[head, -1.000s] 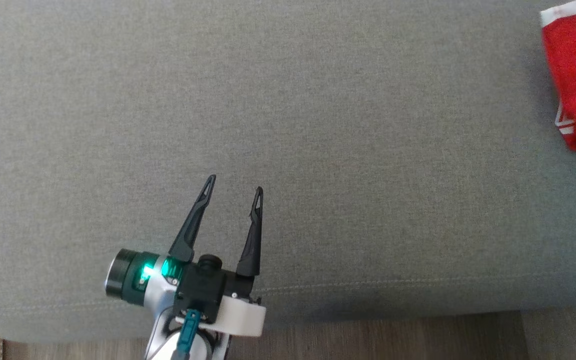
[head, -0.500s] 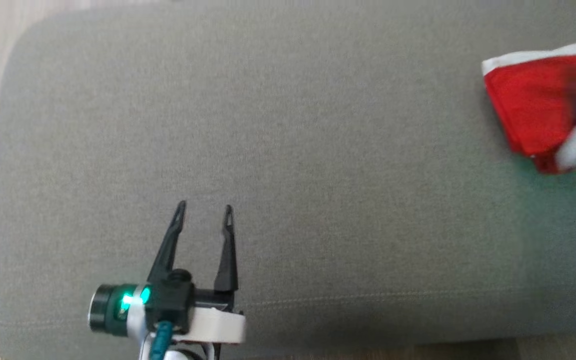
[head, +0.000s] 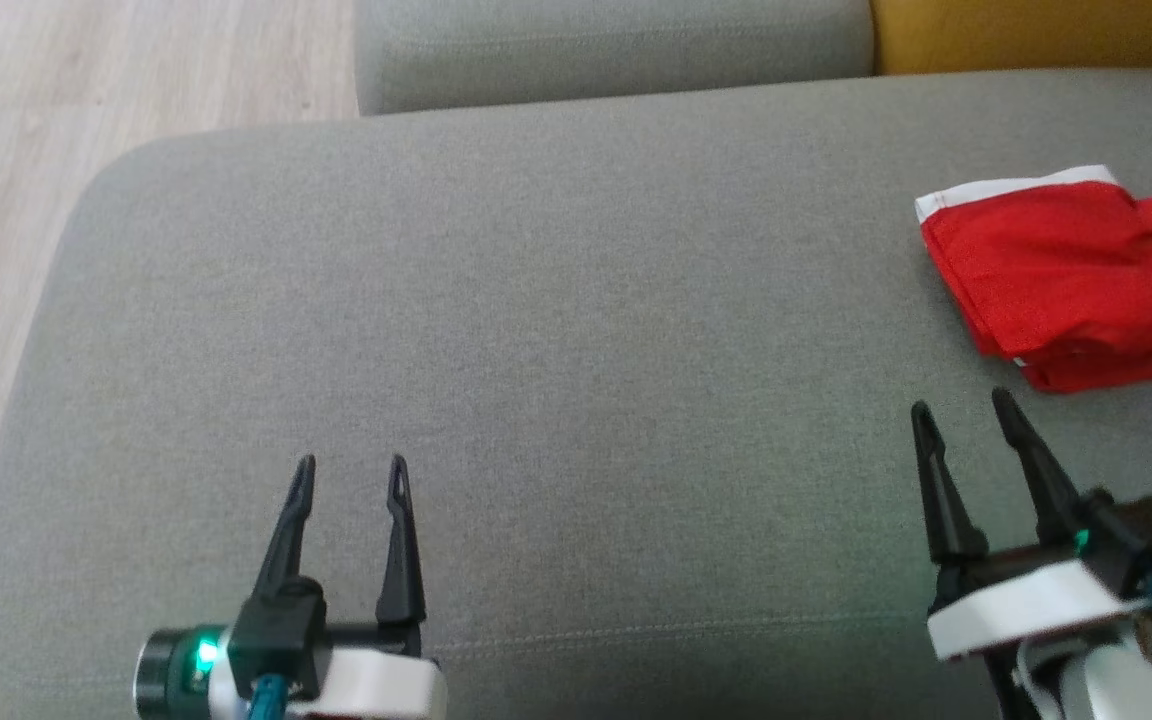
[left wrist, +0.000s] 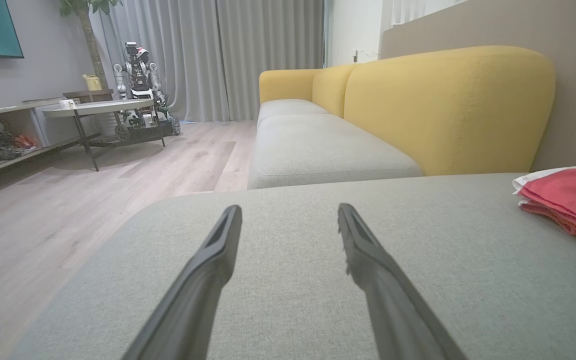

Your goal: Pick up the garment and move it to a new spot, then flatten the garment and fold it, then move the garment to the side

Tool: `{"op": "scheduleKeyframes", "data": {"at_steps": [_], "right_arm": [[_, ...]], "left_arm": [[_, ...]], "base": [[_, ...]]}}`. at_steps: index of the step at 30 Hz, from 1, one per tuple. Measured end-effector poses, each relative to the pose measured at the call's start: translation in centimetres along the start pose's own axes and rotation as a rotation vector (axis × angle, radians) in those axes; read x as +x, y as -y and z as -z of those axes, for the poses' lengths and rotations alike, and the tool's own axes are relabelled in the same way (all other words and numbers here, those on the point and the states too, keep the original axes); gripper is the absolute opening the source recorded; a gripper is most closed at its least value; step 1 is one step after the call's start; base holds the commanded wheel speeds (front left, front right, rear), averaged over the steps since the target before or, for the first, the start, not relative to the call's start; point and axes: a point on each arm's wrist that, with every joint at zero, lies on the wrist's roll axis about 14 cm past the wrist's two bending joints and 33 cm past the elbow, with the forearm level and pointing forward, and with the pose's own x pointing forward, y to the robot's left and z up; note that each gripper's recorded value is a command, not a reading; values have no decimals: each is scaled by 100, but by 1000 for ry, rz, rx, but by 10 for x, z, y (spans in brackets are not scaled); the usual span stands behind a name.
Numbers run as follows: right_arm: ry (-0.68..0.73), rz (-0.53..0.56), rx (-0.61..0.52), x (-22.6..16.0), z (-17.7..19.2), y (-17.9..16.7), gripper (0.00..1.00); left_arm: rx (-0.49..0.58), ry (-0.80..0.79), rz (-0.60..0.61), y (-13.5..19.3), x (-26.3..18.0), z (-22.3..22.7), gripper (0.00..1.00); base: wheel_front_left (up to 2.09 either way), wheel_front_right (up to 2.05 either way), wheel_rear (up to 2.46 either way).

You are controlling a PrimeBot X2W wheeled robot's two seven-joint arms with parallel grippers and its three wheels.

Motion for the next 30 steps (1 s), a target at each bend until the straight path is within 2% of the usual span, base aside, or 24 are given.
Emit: {"op": "scheduleKeyframes", "data": {"at_steps": [9, 19, 20, 26, 30], "right_arm": [[13, 11, -35, -23, -6, -2, 100], [32, 10, -21, -23, -11, -4, 100], [31, 8, -21, -23, -11, -5, 0], [-112, 29, -4, -41, 32, 0, 0], [-130, 44, 44, -45, 37, 1, 0]], "left_arm": [[3, -31, 18, -1, -14, 8, 100], [12, -50, 11, -7, -21, 14, 100], [13, -54, 10, -8, -21, 15, 0], [34, -195, 9, -10, -42, 55, 0], [-15, -230, -5, -12, -46, 61, 0]], "base": [[0, 0, 0], [0, 0, 0], [0, 0, 0], [0, 0, 0], [0, 0, 0]]}}
